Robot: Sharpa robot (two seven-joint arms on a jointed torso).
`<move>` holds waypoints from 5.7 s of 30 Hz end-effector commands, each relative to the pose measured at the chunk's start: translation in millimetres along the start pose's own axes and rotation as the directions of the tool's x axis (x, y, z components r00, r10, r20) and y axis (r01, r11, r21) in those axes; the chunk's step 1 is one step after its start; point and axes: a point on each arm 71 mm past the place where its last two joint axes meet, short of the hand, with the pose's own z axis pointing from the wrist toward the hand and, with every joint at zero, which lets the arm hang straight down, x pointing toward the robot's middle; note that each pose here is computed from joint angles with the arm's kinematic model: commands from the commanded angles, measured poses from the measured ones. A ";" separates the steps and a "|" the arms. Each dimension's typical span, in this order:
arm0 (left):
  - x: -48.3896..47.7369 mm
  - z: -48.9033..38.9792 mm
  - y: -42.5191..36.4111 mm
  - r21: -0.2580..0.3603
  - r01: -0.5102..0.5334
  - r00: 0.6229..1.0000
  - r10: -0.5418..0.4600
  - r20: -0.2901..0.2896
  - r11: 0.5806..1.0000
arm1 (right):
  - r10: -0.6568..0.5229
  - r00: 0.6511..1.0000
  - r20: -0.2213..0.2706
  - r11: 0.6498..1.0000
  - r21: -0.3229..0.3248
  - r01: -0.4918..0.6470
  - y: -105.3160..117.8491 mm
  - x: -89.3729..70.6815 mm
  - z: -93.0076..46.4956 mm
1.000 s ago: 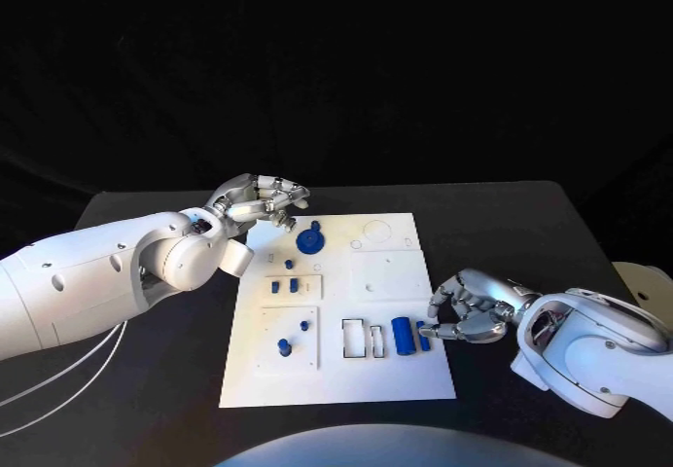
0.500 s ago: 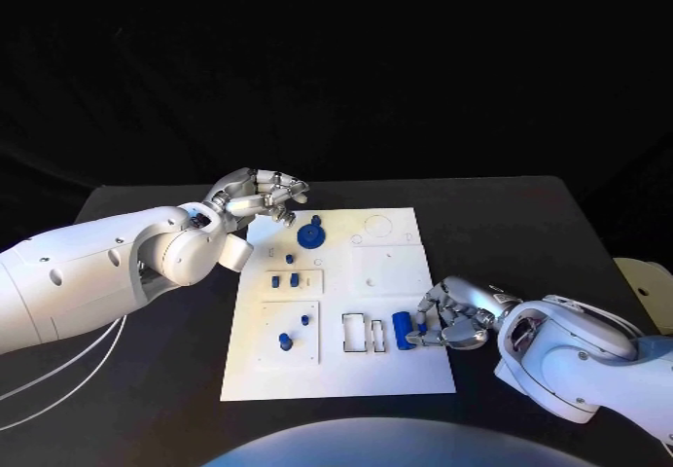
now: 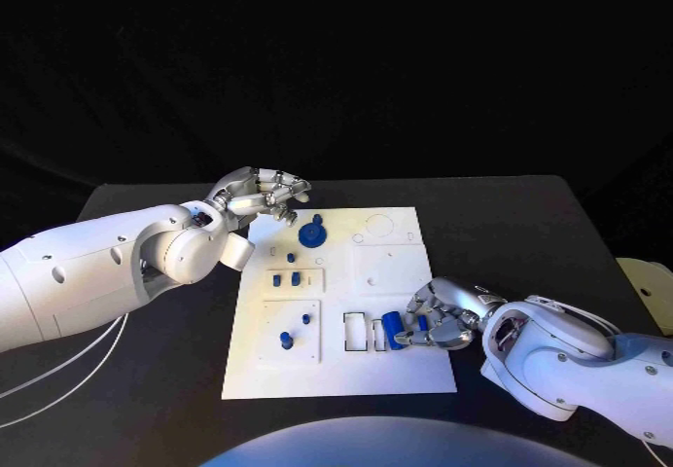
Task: Assemble the parts on the task board
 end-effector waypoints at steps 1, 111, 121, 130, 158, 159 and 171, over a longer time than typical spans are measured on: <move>2.5 0.8 -0.9 0.006 0.006 1.000 -0.006 -0.021 1.000 | -0.030 1.000 -0.002 0.999 0.010 0.030 -0.3 1.5 2.1; 5.3 0.2 0.4 -0.007 0.009 0.999 -0.009 -0.039 1.000 | 0.292 0.953 -0.084 0.955 0.090 -0.284 44.2 24.1 18.2; 4.8 -0.3 0.5 -0.009 0.009 0.999 -0.009 -0.038 1.000 | 0.290 0.954 -0.080 0.955 0.086 -0.283 45.4 24.2 18.7; 4.6 -0.4 0.6 -0.009 0.008 0.999 -0.009 -0.037 1.000 | 0.286 0.955 -0.080 0.957 0.083 -0.279 46.2 24.7 20.9; 2.7 -1.6 0.6 -0.010 0.006 1.000 -0.007 -0.030 1.000 | 0.253 0.963 -0.090 0.967 -0.013 -0.255 46.0 19.9 14.5; 2.6 -1.7 0.6 -0.010 0.006 1.000 -0.007 -0.030 1.000 | 0.249 0.964 -0.095 0.968 -0.021 -0.252 46.4 19.9 13.9; 1.4 -3.2 -0.8 0.007 0.005 1.000 -0.005 -0.022 1.000 | 0.162 0.987 0.009 0.985 -0.053 -0.162 19.4 -4.4 0.8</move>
